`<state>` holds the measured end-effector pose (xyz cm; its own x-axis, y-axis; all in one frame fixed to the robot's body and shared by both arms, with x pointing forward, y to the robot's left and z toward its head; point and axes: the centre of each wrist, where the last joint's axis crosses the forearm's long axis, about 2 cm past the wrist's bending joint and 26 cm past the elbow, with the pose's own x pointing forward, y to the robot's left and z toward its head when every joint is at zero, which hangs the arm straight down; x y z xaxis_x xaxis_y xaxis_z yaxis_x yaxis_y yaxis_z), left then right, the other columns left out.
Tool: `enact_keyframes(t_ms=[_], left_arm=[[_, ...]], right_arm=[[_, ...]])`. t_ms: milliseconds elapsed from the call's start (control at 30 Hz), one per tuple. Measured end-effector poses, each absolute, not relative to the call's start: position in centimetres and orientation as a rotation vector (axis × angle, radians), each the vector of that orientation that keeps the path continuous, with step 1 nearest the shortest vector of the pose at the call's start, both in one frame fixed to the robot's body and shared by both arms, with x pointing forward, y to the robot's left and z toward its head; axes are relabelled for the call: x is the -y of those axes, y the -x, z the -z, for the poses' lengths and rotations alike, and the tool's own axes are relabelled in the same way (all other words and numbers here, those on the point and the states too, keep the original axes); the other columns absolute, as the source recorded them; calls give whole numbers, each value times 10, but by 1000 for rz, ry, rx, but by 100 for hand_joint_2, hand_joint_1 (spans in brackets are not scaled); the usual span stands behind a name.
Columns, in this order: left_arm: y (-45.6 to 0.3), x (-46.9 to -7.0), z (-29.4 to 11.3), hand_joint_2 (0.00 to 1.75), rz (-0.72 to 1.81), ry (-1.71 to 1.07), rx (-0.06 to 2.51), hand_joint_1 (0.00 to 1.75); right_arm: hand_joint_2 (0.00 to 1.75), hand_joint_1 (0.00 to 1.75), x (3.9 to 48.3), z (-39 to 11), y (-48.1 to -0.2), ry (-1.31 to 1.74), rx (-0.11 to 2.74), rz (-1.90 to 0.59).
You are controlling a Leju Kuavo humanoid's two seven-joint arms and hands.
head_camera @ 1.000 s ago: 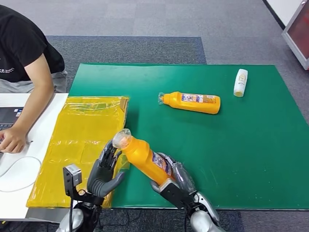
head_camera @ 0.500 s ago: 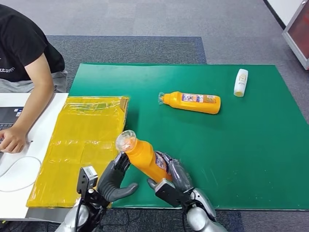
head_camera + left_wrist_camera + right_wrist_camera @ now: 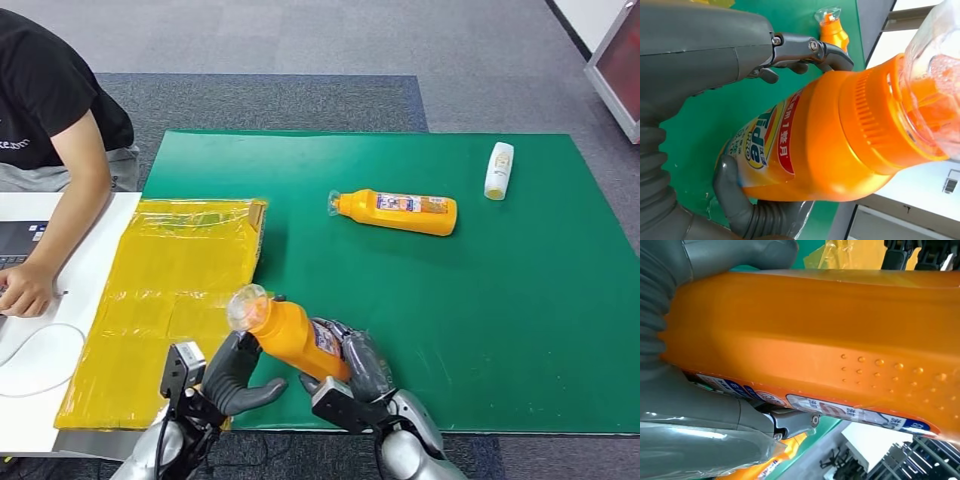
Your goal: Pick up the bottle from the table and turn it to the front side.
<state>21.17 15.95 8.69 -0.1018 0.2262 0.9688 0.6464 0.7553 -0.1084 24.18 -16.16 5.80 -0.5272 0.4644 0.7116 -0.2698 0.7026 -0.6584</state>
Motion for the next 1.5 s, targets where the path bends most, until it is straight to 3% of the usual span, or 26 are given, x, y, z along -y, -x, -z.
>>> enact_keyframes(t_ms=[133, 333, 567, 800, 833, 933, 967, 1100, 1167, 1500], left_arm=[[-214, -160, -87, 175, 409, 698, 1676, 0], [-219, -160, -89, 175, 416, 696, 1683, 0], [-225, -158, -90, 175, 425, 698, 1687, 0], [-228, -157, -90, 175, 434, 708, 1699, 0], [-228, -156, -90, 175, 437, 709, 1700, 24], [-229, -156, -91, 175, 444, 715, 1705, 155], [-230, -155, -91, 175, 446, 718, 1706, 175], [-229, -153, -91, 175, 453, 727, 1707, 175], [-230, -153, -91, 175, 451, 732, 1711, 175], [-236, -154, -95, 175, 449, 748, 1724, 175]], right_arm=[[175, 124, 160, -58, -241, 178, 1935, -959], [175, 134, 154, -60, -239, 227, 1987, -1064], [175, 113, 151, -61, -239, 181, 1995, -1111], [175, 111, 152, -61, -241, 125, 1983, -1088], [175, 106, 152, -61, -241, 114, 1980, -1081], [175, 85, 152, -62, -241, 72, 1970, -1055], [175, 73, 152, -63, -241, 63, 1968, -1048], [175, 15, 152, -64, -242, 52, 1968, -1036], [175, 1, 152, -65, -242, 48, 1973, -1033], [175, 0, 149, -68, -240, 33, 1995, -1027]])
